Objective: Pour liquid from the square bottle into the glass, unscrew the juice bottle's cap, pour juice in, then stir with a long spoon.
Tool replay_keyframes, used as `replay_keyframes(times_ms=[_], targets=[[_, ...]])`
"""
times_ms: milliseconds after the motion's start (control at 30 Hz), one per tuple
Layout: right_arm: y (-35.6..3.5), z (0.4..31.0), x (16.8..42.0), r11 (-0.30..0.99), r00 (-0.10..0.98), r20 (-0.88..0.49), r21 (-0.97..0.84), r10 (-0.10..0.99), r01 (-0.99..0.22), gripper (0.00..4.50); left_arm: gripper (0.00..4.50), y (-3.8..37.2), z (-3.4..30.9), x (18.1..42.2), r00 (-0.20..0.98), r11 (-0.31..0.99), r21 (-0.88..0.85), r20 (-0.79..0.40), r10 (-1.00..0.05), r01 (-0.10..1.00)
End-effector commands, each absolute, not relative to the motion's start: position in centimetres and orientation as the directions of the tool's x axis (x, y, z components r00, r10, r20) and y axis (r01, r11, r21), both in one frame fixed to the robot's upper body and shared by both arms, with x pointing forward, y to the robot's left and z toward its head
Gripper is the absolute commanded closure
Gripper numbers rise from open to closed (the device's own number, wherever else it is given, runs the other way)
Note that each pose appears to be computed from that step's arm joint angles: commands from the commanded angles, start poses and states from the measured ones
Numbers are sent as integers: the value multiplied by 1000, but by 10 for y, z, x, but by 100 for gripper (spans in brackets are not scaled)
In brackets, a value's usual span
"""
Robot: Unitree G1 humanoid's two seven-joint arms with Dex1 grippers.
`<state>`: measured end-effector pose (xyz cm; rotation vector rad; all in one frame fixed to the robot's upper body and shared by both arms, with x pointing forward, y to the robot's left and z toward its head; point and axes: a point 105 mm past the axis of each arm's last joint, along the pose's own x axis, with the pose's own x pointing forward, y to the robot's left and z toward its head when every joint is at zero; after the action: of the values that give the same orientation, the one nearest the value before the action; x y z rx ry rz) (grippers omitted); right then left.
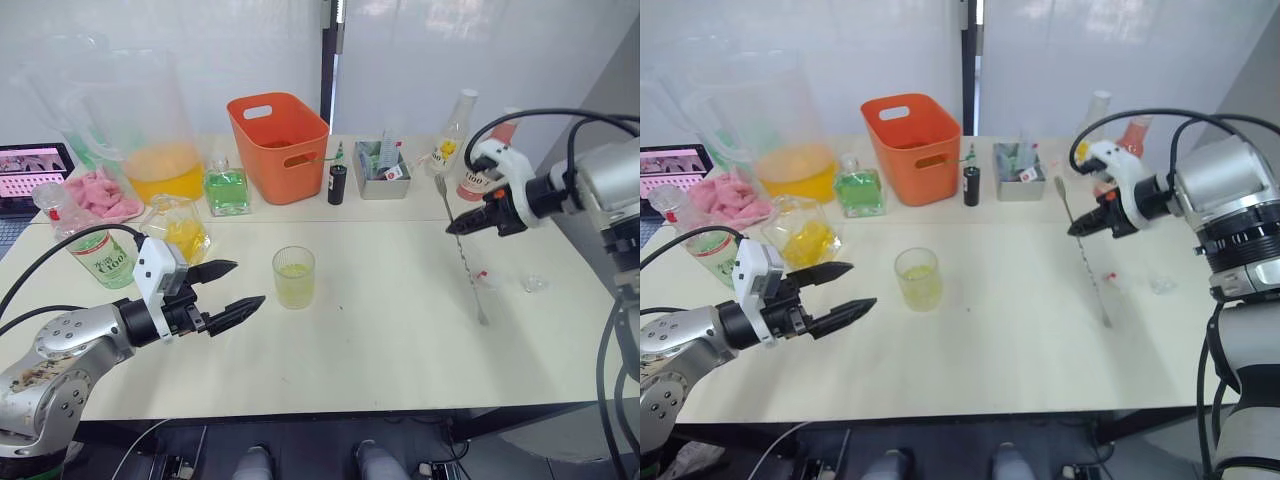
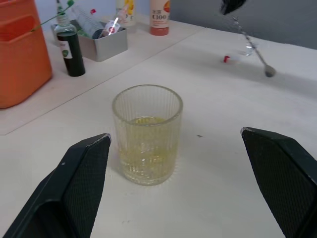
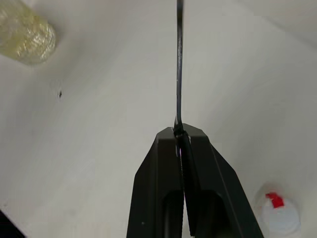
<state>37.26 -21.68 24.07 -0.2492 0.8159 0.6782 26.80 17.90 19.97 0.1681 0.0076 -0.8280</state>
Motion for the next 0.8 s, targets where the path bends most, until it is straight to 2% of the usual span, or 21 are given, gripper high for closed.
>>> replay_keyframes(times_ms=[33, 167, 233, 300, 433, 600, 667, 700, 800], targets=[[-220, 236, 378, 796, 484, -747, 99, 456, -598, 450, 5, 178, 208, 265, 701, 680, 205, -46, -712, 704], [-206, 217, 382, 793, 417, -759, 208, 500, -572, 450, 5, 177, 204, 260, 711, 690, 202, -51, -701, 695], [-204, 212, 384, 798, 409, -765, 219, 497, -561, 450, 5, 177, 203, 258, 716, 695, 203, -52, -696, 690], [-200, 191, 392, 820, 414, -777, 220, 475, -528, 450, 5, 177, 200, 254, 731, 709, 206, -58, -680, 675], [-196, 168, 399, 836, 414, -795, 199, 443, -512, 450, 5, 178, 197, 250, 747, 722, 214, -64, -661, 657], [-189, 154, 401, 828, 398, -801, 201, 446, -523, 450, 5, 180, 192, 247, 763, 734, 225, -84, -641, 641], [-188, 152, 402, 827, 401, -800, 198, 446, -526, 386, 0, 182, 190, 248, 770, 737, 238, -94, -631, 632], [-188, 152, 403, 826, 402, -796, 203, 452, -525, 373, 0, 183, 189, 248, 773, 739, 243, -94, -627, 628], [-189, 153, 403, 823, 404, -794, 200, 454, -532, 256, 0, 184, 189, 249, 777, 739, 257, -95, -622, 623]])
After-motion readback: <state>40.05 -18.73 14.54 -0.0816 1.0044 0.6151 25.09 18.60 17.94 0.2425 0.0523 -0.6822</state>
